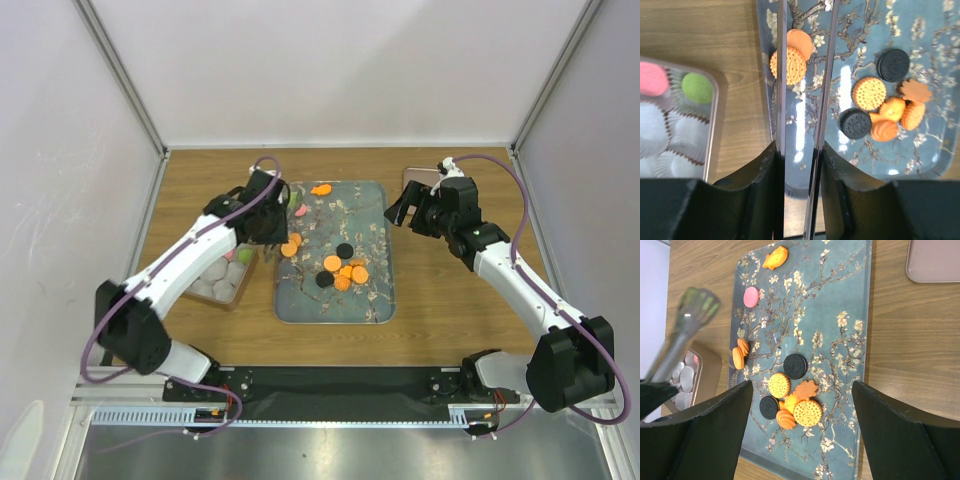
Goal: Pack the cookies
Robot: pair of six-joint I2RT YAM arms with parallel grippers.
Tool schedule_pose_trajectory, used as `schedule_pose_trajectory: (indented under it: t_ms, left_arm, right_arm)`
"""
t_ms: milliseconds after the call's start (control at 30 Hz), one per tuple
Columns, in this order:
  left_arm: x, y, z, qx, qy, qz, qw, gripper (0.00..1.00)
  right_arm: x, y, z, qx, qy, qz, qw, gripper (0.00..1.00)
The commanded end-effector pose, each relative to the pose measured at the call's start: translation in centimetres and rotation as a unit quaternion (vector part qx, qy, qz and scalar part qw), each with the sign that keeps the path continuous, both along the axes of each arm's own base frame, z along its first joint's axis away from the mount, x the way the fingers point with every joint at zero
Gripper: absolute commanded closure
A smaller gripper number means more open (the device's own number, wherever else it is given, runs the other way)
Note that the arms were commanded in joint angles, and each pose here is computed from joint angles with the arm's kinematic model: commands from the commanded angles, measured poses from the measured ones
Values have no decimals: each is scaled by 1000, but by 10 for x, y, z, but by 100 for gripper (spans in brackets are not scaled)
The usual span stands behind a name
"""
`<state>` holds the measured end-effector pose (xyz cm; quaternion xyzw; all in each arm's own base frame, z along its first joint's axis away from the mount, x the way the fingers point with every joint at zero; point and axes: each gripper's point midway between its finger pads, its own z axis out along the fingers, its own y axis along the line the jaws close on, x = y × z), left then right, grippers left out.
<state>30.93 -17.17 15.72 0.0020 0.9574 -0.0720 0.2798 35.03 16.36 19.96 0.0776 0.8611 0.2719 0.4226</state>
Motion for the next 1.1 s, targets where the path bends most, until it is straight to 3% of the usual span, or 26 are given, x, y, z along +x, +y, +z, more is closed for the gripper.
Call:
schedule_pose_trajectory:
  t_ms: [0, 367, 767, 1067]
  left_arm:
    - [-13, 20, 30, -19, -34, 21, 999, 61]
    - [-73, 136, 24, -24, -35, 176, 983, 62]
    - [-96, 178, 5, -37, -2, 302, 953, 62]
    - [-106, 187, -10, -40, 26, 349, 936, 61]
  right_arm:
    - [6, 2, 12, 4, -18, 3, 1000, 13]
    - [6, 7, 7, 13, -9, 13, 1000, 13]
    - [5, 9, 9, 20, -10, 18, 1000, 13]
    - [4, 10, 9, 22, -9, 20, 1000, 13]
